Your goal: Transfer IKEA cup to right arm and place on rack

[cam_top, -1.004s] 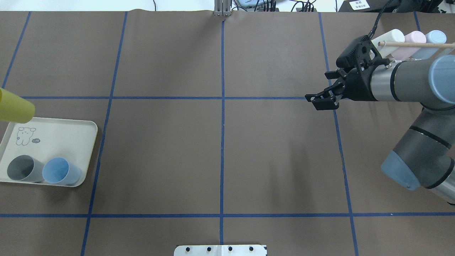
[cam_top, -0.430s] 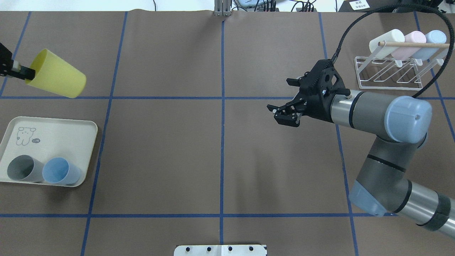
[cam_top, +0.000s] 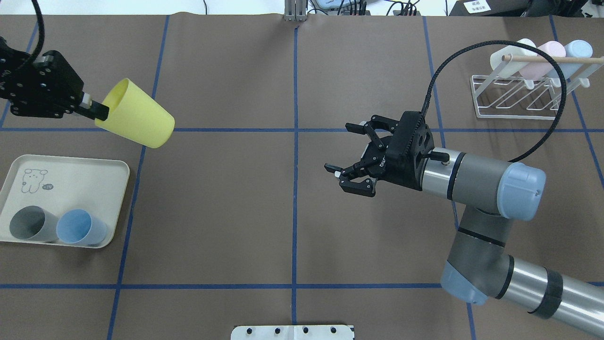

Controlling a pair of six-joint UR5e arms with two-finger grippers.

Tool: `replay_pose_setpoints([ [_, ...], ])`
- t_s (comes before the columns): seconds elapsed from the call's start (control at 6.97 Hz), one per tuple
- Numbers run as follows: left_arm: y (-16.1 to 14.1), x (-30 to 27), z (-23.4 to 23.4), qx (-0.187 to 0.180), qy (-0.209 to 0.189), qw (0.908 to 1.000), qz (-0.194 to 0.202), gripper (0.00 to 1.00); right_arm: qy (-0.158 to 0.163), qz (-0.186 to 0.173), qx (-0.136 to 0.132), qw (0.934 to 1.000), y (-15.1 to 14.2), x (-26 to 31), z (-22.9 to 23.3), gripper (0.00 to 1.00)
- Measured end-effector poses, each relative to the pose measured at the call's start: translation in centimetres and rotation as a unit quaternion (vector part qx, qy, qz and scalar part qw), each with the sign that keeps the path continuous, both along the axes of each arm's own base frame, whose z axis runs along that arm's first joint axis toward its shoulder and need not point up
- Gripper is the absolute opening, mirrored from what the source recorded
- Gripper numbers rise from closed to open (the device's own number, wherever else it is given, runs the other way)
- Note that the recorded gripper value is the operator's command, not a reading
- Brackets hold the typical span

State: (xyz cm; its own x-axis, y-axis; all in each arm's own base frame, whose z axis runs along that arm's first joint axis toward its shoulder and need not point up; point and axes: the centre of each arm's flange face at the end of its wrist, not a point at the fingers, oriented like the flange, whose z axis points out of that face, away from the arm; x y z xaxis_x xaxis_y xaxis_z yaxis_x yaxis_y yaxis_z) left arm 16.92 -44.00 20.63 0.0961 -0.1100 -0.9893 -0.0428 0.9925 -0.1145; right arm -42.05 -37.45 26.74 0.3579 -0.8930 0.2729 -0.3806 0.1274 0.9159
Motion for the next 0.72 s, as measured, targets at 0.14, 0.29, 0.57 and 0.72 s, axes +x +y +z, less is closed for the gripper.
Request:
replay_pose_setpoints([
  [0.14, 0.5, 2.0, -1.9, 0.010, 0.008, 0.9998, 0.018, 0.00, -0.038, -0.007, 0.031, 0.9988, 0.8, -1.0, -1.0, 0.99],
  [0.29, 1.0, 4.1, -3.7, 0.019, 0.014, 0.9993, 0.028, 0.00, -0.063, -0.012, 0.057, 0.9963, 1.7, -2.0, -2.5, 0.99],
  [0.57, 2.6, 9.7, -7.6, 0.018, 0.026, 0.9992, 0.025, 0.00, -0.082, -0.010, 0.079, 0.9935, 3.0, -3.2, -4.1, 0.99],
  [0.72, 3.5, 12.0, -8.7, 0.016, 0.030, 0.9991, 0.024, 0.00, -0.085, -0.008, 0.081, 0.9931, 3.4, -3.5, -4.3, 0.98],
])
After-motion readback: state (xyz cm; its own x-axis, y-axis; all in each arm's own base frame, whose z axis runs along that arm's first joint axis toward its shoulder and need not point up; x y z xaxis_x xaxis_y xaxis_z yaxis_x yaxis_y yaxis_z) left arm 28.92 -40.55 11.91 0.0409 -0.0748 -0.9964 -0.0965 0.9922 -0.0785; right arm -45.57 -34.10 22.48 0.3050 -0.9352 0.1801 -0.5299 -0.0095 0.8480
